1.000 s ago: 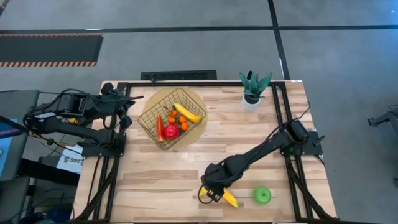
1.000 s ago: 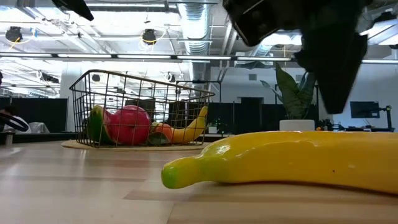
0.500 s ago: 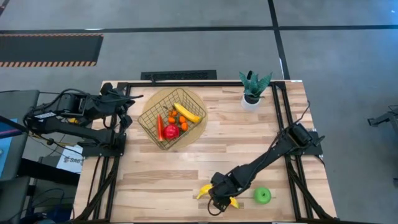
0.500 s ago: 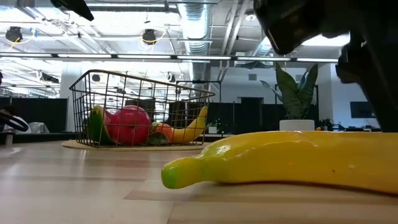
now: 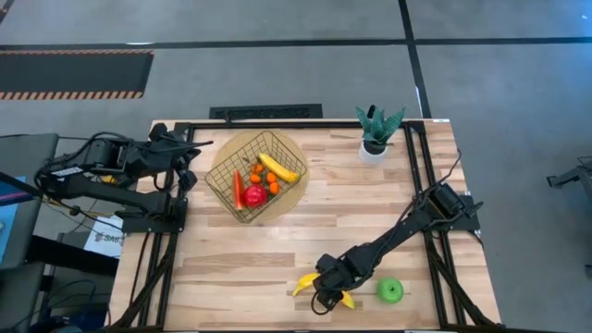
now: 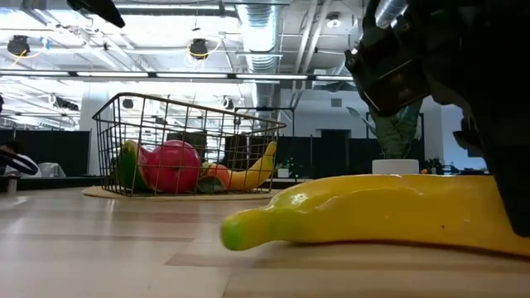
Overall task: Build produce basket
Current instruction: Put the yellow banana into the wire basket
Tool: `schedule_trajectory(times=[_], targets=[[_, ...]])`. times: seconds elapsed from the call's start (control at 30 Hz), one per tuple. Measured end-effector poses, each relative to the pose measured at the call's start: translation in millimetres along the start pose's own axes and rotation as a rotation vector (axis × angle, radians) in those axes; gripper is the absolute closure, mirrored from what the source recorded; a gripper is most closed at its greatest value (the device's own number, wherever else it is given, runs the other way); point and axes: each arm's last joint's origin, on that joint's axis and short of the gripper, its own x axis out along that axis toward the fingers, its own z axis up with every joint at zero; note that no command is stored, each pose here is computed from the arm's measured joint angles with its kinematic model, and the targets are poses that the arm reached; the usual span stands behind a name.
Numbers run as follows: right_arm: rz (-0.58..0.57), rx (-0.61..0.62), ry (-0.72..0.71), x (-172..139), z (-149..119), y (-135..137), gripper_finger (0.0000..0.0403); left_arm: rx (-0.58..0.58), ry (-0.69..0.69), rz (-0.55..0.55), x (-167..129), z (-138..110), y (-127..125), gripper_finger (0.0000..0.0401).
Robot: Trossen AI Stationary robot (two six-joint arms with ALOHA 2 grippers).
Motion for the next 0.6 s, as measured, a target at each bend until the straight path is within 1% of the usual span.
schedule_trajectory(times=[0.07, 0.13, 0.2, 0.23, 0.33, 0.43, 0.53, 0.6], targets=[[-0.010, 0.019, -0.012, 0.5, 0.2, -1.1, 0.0175, 0.000, 0.001, -0.002, 0.0, 0.0, 0.0, 0.0401], [-0.008, 0.020, -0.027, 0.0, 0.9, -0.8, 0.0219, 0.000, 0.001, -0.003, -0.1, -0.1, 0.0, 0.0401], [0.004, 0.024, -0.032, -1.0, 3.5, -0.3, 0.0273, 0.000, 0.001, -0.002, 0.0, -0.1, -0.1, 0.0401], [0.013, 0.023, -0.034, -1.8, 5.3, 0.0, 0.0289, 0.000, 0.001, -0.003, 0.0, 0.0, -0.1, 0.0401], [0.047, -0.010, -0.060, -5.8, 12.9, 5.4, 0.0290, 0.000, 0.001, -0.003, -0.1, -0.1, 0.0, 0.0401], [0.076, -0.026, -0.122, -26.3, 29.6, 19.3, 0.0290, 0.001, 0.001, -0.003, -0.1, -0.1, 0.0, 0.0401], [0.033, -0.072, -0.190, -59.7, 46.2, 32.0, 0.0290, 0.000, 0.002, -0.006, -0.1, -0.1, -0.1, 0.0401], [-0.008, -0.118, -0.255, -93.3, 57.6, 41.1, 0.0290, 0.004, 0.004, -0.013, -0.1, -0.2, -0.3, 0.0401]])
